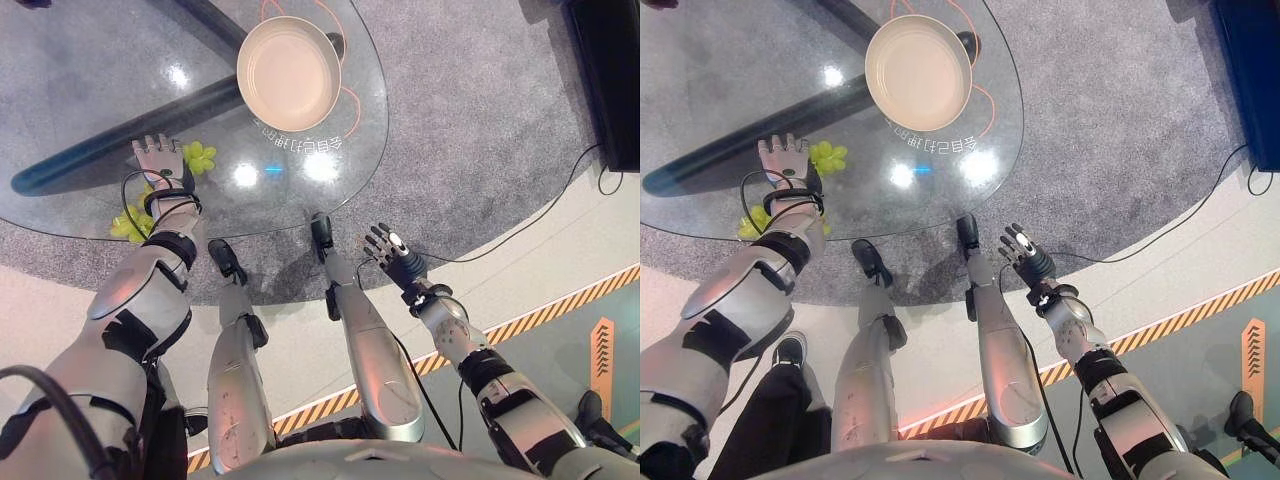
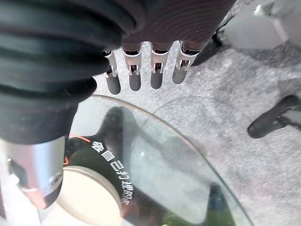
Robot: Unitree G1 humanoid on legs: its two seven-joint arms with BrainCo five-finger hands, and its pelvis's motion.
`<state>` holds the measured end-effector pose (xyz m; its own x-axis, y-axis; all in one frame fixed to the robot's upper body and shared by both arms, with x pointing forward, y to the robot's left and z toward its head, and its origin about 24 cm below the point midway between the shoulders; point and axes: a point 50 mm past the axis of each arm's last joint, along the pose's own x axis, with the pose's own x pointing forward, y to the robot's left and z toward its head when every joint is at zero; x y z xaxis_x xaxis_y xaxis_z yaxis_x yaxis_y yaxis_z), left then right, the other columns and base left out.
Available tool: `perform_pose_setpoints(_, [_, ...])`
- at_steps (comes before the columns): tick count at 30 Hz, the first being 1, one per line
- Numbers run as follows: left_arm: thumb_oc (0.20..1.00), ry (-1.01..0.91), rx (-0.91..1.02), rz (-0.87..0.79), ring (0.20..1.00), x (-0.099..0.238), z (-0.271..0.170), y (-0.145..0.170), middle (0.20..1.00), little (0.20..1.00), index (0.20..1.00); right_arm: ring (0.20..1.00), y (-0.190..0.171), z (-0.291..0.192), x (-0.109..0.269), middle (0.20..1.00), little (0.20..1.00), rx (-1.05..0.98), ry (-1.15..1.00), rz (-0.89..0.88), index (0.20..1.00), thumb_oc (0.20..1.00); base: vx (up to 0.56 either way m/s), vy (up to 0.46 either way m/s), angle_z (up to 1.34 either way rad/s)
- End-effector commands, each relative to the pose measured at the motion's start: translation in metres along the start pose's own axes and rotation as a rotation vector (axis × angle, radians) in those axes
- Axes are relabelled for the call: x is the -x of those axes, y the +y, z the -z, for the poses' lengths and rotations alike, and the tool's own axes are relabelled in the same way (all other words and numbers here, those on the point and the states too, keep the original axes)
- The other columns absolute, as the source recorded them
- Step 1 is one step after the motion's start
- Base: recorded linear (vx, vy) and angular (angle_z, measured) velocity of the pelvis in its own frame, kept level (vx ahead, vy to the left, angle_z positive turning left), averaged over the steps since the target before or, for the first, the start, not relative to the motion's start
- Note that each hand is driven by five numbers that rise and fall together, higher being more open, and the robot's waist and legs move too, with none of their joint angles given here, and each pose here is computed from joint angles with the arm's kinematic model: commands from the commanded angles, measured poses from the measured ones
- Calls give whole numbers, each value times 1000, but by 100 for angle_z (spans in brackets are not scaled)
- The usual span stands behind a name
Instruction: Pick up fruits into the plate
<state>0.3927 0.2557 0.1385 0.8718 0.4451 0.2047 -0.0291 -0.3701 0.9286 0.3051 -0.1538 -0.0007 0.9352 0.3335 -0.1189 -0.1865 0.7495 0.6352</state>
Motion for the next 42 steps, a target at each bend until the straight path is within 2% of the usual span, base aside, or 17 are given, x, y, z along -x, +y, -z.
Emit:
perform_pose_setpoints(1, [200, 135, -97, 68, 200, -8, 38, -6, 200, 200, 200, 1000, 19, 2, -3, 1000, 1000, -72, -50, -94, 1000, 1000, 0, 0, 0])
perform_pose_setpoints(11, [200, 142, -97, 65, 200, -11, 47, -6, 200, 200, 200, 1000, 18, 3, -1, 1000, 1000, -78, -54, -94, 1000, 1000, 0, 0, 0])
perform_pose_setpoints(16, [200, 124, -26, 70, 200, -10, 49, -11, 200, 200, 200, 1000, 16, 4, 1, 1000, 1000, -88, -54, -97, 1000, 1000, 0, 0, 0])
perform_pose_setpoints(23, [200, 119, 335, 109, 200, -8, 43, -21, 200, 200, 200, 1000, 13, 10, 5, 1000, 1000, -88, -50, -89, 1000, 1000, 8, 15, 1])
perform_pose_setpoints(30, [200, 43, 584, 135, 200, -8, 40, -22, 200, 200, 200, 1000, 8, 11, 12, 1000, 1000, -77, -57, -57, 1000, 1000, 35, 64, 6])
perform_pose_setpoints(37, [200, -85, 783, 211, 200, 13, 21, -42, 200, 200, 200, 1000, -3, 8, 26, 1000, 1000, -15, -96, 21, 1000, 1000, 84, 120, 5])
perform_pose_setpoints(42, [200, -201, 946, 336, 200, 39, 4, -58, 200, 200, 200, 1000, -12, 4, 40, 1000, 1000, 119, -137, 83, 1000, 1000, 111, 127, 5])
